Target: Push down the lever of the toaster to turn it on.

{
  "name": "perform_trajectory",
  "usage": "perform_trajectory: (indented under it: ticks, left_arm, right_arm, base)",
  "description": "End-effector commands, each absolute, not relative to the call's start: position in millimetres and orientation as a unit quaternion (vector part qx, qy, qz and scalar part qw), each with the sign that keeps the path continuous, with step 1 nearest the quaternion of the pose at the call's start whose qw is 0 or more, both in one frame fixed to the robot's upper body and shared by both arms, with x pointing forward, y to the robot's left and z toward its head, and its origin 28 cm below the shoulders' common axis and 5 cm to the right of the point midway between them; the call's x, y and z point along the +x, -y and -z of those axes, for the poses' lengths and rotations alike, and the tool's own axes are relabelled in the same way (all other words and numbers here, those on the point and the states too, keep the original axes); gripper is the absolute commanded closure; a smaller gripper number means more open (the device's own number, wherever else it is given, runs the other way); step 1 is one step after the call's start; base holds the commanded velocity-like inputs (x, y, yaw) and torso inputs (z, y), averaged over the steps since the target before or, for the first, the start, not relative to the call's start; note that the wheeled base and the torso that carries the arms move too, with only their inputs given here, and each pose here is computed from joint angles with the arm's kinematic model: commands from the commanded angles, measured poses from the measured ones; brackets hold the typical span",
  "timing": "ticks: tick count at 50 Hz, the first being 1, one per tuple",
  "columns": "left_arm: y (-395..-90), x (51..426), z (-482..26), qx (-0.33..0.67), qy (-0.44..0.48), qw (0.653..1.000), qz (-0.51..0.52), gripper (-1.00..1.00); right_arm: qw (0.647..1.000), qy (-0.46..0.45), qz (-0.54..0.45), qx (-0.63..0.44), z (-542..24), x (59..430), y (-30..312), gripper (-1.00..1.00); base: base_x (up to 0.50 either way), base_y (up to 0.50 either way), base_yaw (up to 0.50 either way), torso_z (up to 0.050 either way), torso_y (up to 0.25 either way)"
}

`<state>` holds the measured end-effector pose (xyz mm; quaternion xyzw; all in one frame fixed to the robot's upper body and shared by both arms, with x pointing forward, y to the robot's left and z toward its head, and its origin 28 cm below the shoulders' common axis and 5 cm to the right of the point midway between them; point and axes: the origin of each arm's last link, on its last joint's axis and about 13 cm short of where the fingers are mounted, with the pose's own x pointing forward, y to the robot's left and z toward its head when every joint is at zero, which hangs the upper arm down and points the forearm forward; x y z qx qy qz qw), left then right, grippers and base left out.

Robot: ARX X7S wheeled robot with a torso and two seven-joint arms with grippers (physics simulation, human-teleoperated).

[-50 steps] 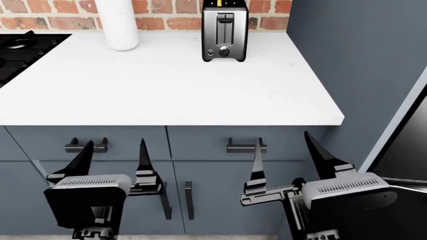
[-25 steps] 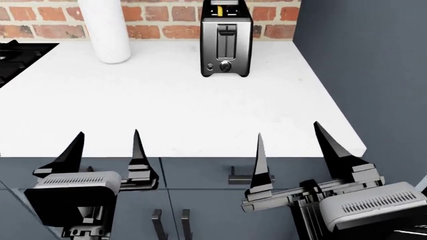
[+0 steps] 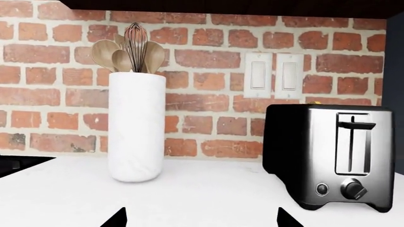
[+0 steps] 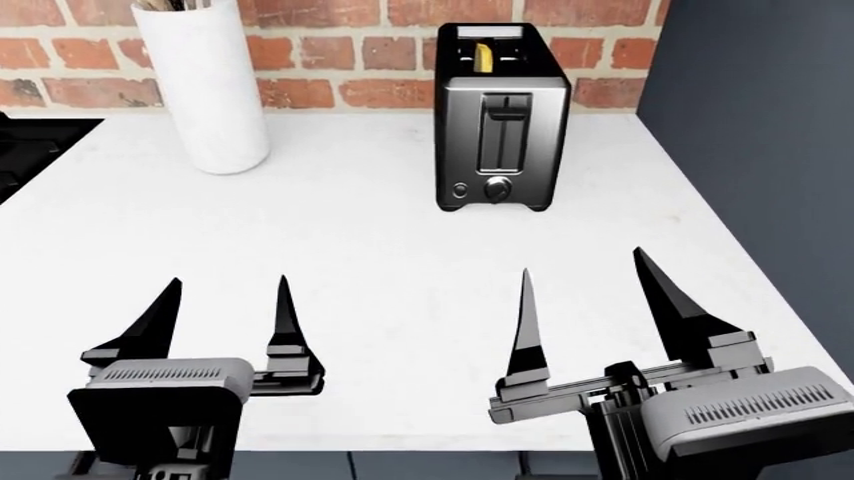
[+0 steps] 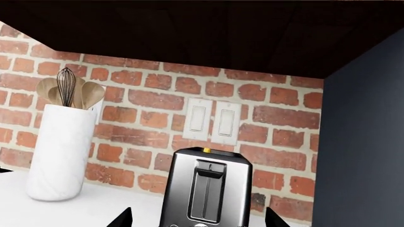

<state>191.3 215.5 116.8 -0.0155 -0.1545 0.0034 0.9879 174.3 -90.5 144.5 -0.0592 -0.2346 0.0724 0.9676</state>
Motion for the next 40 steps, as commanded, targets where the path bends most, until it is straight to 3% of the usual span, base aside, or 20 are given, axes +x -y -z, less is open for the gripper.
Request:
perform_trajectory:
  ticks: [1,7,16,27,40]
  left_arm:
    - [-215.3,190.0,-113.9,-0.016,0.149,0.989,-0.001,-1.00]
    - [-214.2,188.9,-112.5,-0.013,0.147,0.989,0.002,-1.00]
    - [-213.0,188.6,-110.1,-0.012,0.146,0.989,0.006,-1.00]
    - [-214.0,190.4,-105.8,-0.015,0.139,0.990,0.006,-1.00]
    - [-214.3,188.6,-99.3,-0.020,0.127,0.992,0.012,-1.00]
  right_arm:
    - [0.968,0.234,-0.071,-0.050,-143.7,175.2,91.6,-1.00]
    - [0.969,0.233,-0.072,-0.037,-143.0,172.8,92.7,-1.00]
    - [0.971,0.226,-0.067,-0.033,-148.8,173.4,94.7,-1.00]
    - [0.973,0.216,-0.061,-0.062,-185.0,230.9,95.5,-1.00]
    - [0.974,0.201,-0.068,-0.076,-198.9,264.9,87.7,-1.00]
  base:
    - [0.50,0.01,0.00,0.000,0.000]
    - [0.45,0.00,0.00,0.000,0.000]
    - [0.02,0.00,0.00,0.000,0.000]
    - [0.00,0.00,0.00,0.000,0.000]
    - [0.00,0.00,0.00,0.000,0.000]
